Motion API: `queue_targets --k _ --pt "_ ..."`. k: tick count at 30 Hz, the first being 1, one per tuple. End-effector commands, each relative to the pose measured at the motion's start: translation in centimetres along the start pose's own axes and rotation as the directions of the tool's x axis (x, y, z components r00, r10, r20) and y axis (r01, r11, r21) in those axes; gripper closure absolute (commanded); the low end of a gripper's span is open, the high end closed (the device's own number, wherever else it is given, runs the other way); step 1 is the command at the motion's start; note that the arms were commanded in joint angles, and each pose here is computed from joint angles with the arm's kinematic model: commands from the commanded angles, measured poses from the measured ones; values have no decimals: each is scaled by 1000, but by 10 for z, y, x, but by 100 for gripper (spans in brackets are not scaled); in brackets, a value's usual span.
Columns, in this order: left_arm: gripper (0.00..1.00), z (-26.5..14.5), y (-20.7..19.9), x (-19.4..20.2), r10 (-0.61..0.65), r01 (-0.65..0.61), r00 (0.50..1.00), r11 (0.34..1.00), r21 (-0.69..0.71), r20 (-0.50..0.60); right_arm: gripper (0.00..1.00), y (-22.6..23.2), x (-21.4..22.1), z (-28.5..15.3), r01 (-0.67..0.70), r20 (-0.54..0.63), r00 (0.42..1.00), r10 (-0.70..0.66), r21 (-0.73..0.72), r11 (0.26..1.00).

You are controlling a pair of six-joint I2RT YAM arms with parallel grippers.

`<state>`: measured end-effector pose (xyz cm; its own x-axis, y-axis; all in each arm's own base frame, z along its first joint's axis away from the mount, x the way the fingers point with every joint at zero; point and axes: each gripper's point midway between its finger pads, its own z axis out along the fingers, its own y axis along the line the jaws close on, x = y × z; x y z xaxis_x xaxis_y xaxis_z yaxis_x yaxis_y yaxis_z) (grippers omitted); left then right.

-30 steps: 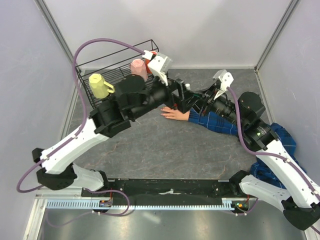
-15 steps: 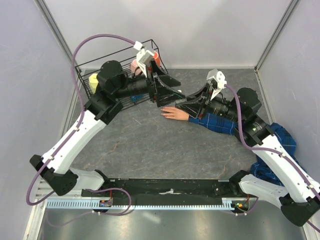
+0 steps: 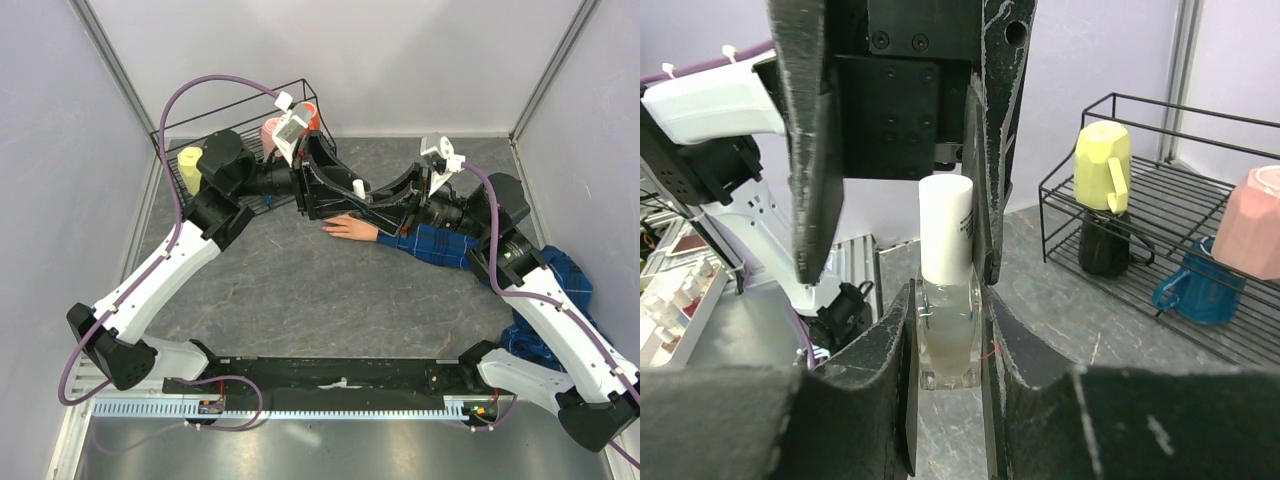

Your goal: Paint the nails

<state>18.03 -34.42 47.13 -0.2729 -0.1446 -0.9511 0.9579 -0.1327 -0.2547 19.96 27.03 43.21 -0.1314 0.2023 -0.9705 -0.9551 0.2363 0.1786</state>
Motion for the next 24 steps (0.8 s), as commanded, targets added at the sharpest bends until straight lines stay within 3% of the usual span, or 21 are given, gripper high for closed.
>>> queue_targets --k 1,3,4,7,10,11,13,14,19,21,24 --pt "52 -4 -17 -15 7 -7 1000 1000 31 22 100 0 -25 0 46 68 997 -46 1 999" --pt "61 -3 -9 -18 -11 11 1000 1000 -19 26 100 -2 -25 0 44 72 996 -45 14 999" --pt "74 -2 -4 -17 -21 22 999 999 -38 26 100 -6 -23 0 44 63 997 -46 29 999" --pt "98 0 15 -18 -65 70 997 985 -157 37 100 -21 -19 1 58 38 997 -62 97 994" --pt "98 2 36 -15 -99 114 993 934 -339 60 100 -37 -19 1 63 22 997 -68 188 980" --pt "98 -1 54 -20 -84 122 991 879 -460 103 100 -42 -24 0 106 24 993 -114 222 969" --pt "98 8 53 -12 -99 131 991 818 -560 86 100 -54 -16 -2 122 -20 992 -122 324 938" --pt "98 1 80 -5 -94 145 989 704 -696 111 100 -57 -17 -3 174 -40 984 -171 350 920" --pt "98 0 102 2 -156 204 977 467 -860 146 100 -66 -9 -6 235 -94 972 -216 464 854" --pt "98 6 109 -1 -164 213 974 448 -868 154 100 -72 -6 -11 233 -101 972 -211 502 833" --pt "98 15 106 -6 -173 216 973 479 -851 150 100 -75 -3 -18 260 -117 965 -233 518 815"
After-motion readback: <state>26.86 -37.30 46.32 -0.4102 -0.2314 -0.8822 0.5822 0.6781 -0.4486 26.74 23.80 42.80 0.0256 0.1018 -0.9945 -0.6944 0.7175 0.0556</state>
